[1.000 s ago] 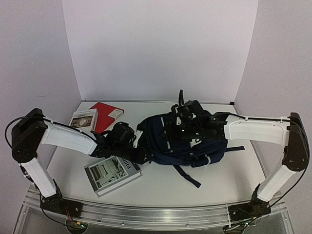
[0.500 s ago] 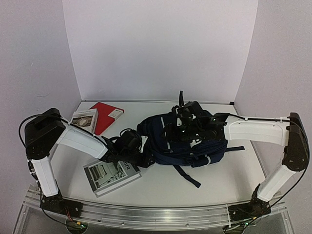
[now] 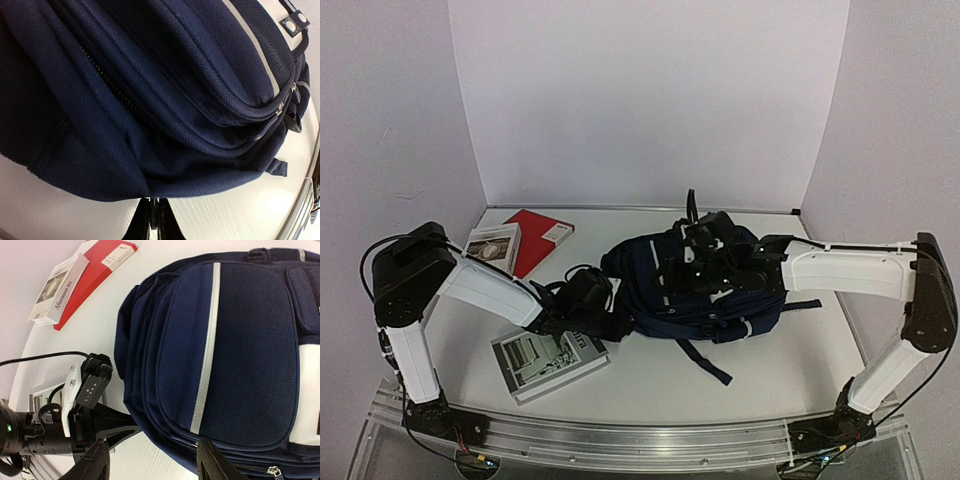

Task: Pack the student bag
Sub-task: Unzip the student bag at the center of the board.

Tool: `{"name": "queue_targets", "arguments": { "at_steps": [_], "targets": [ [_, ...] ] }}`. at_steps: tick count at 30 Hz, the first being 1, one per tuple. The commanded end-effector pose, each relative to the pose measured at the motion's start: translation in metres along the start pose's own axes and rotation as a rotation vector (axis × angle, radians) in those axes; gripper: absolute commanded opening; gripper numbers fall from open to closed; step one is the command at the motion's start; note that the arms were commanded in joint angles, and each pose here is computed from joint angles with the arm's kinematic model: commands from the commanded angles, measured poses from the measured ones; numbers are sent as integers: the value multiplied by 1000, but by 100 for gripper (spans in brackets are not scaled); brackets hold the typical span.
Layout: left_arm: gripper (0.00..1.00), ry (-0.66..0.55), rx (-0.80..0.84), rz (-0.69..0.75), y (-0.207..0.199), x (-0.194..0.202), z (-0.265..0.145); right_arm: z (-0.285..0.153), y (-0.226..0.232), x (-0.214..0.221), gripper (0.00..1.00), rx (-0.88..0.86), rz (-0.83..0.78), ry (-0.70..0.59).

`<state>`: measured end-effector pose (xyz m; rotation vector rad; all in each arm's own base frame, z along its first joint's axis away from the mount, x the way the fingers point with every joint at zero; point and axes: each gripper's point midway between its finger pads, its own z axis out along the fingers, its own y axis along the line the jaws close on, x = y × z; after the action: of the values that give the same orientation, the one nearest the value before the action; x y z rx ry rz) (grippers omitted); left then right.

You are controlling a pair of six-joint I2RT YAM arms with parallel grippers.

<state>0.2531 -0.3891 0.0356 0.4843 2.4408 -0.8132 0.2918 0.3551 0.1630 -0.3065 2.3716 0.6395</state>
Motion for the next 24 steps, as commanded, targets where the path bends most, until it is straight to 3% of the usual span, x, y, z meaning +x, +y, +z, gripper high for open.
{"name": "queue_targets", "arguments": {
  "at_steps": [1,9,17,20,24],
  "targets": [
    [0,-154,4,9,-15,-43,-40,-27,28,-5,60,-76,-185,-93],
    [0,-219,4,118,-27,-64,-81,2,36,9,68,-52,-309,-121],
    [0,-210,16,144,-33,-67,-87,41,33,5,71,29,-380,-167],
    [0,-216,12,143,-33,-69,-90,51,37,8,70,20,-411,-158],
    [0,-216,1,131,-34,-72,-93,58,38,11,61,22,-435,-155]
  ]
}}
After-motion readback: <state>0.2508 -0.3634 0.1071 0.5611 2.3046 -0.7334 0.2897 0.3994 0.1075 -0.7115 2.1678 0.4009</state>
